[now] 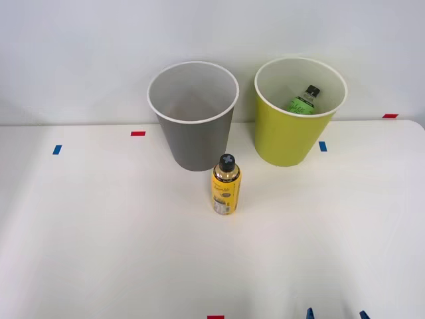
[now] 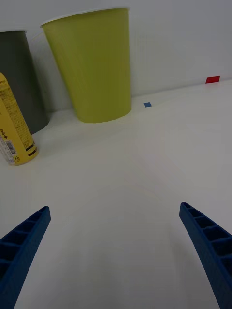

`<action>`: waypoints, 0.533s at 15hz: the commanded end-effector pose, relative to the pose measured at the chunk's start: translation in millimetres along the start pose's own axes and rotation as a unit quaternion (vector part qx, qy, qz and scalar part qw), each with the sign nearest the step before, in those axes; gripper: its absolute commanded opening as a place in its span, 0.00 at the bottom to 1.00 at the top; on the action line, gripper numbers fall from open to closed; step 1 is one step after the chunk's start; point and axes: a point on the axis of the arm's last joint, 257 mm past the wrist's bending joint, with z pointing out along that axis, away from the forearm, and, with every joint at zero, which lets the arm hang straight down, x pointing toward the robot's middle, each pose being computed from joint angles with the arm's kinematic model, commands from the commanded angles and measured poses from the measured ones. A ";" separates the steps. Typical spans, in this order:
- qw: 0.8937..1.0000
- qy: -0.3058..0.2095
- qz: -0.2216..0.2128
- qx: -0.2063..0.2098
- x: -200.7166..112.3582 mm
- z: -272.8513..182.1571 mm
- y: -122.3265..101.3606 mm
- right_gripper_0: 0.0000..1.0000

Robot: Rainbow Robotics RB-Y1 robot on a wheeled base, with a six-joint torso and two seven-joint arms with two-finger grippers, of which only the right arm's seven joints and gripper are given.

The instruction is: Put cans in the gray bin, plastic bottles in the light green bin

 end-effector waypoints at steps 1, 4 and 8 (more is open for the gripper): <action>1.000 0.000 0.000 0.000 0.0 0.0 0.0 0.93; 1.000 0.000 0.000 0.000 0.0 0.0 0.0 0.93; 1.000 0.000 0.000 0.000 0.0 0.0 0.0 0.92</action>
